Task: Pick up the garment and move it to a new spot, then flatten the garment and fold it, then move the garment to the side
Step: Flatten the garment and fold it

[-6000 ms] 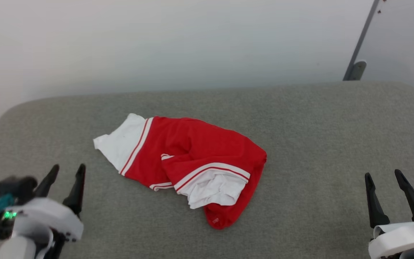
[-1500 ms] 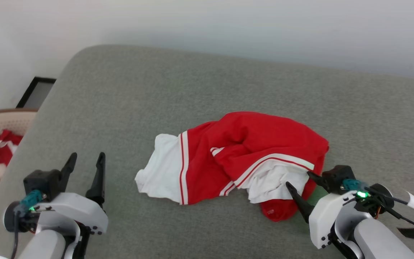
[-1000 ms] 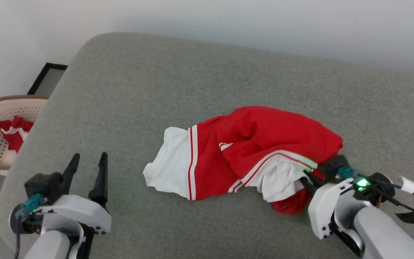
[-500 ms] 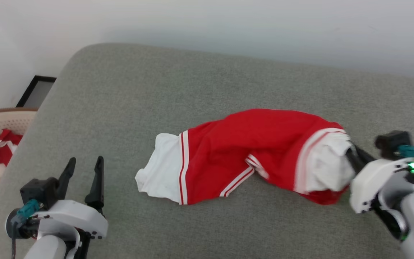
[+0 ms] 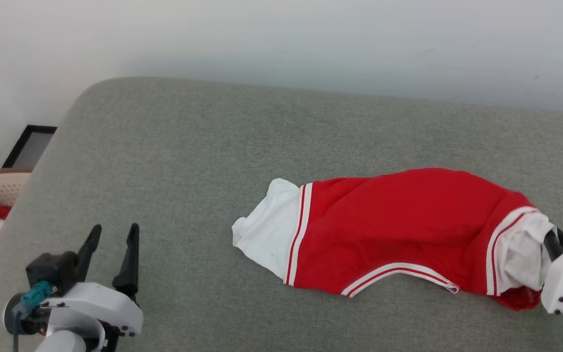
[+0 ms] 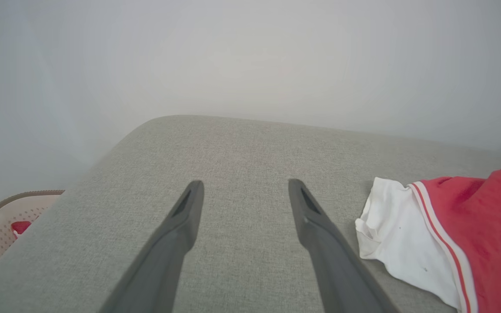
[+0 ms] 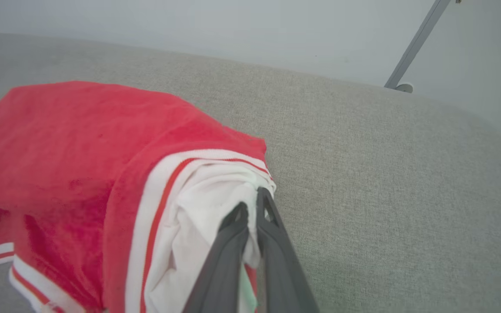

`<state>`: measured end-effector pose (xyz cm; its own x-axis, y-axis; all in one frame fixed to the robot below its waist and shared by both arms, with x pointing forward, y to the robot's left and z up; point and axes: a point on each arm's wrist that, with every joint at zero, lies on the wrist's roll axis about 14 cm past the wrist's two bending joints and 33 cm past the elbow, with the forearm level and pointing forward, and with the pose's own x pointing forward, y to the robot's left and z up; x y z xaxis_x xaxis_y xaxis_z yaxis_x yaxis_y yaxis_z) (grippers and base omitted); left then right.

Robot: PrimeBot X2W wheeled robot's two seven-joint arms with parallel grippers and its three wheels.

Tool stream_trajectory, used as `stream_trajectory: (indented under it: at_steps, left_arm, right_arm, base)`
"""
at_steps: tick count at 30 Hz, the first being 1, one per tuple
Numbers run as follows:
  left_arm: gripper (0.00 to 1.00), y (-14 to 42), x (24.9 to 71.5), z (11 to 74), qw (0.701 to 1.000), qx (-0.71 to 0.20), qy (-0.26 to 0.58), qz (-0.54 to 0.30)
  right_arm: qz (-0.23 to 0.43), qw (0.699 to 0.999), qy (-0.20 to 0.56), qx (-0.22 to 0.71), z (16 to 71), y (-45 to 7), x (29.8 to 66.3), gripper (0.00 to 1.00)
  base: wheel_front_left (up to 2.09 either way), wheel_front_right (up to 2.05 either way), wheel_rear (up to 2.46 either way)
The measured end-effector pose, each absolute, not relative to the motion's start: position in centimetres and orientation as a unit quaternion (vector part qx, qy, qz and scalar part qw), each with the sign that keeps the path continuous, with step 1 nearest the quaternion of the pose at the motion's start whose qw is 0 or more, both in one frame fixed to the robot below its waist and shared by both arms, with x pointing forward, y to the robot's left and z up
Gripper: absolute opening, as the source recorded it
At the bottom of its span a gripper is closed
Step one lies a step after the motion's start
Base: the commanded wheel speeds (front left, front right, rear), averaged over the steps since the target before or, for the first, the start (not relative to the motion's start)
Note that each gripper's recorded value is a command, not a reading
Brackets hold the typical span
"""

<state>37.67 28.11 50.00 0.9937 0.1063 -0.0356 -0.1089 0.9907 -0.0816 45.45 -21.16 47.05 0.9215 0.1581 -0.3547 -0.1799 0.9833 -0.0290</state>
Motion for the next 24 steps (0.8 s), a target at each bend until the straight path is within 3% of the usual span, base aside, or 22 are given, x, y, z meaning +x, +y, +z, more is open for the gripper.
stream_trajectory:
  at_steps: [7, 9, 10, 11, 24]
  left_arm:
    - [1.0, 27.6, 38.0, 49.8, 0.998, -0.042, 0.02, 0.045]
    - [1.0, 27.5, 38.1, 49.7, 0.998, -0.041, 0.022, 0.042]
    - [1.0, 27.5, 38.2, 49.6, 0.998, -0.042, 0.023, 0.041]
    - [1.0, 27.4, 38.3, 49.6, 0.998, -0.043, 0.023, 0.039]
    - [1.0, 26.9, 39.0, 50.5, 0.999, -0.04, 0.013, 0.025]
  right_arm:
    - [0.071, 0.971, 0.228, -0.029, 43.8, -22.3, 44.0, 0.0]
    - [0.069, 0.968, 0.241, -0.026, 43.0, -22.3, 43.8, 0.34]
    - [0.069, 0.968, 0.242, -0.024, 42.8, -22.2, 43.9, 0.77]
    - [0.071, 0.967, 0.243, -0.026, 42.7, -22.0, 44.0, 1.0]
    - [0.07, 0.98, 0.185, -0.023, 45.8, -23.2, 44.3, 1.0]
  base:
    - [0.0, 0.0, 0.0]
    - [0.0, 0.0, 0.0]
    - [0.0, 0.0, 0.0]
    - [0.0, 0.0, 0.0]
    - [0.0, 0.0, 0.0]
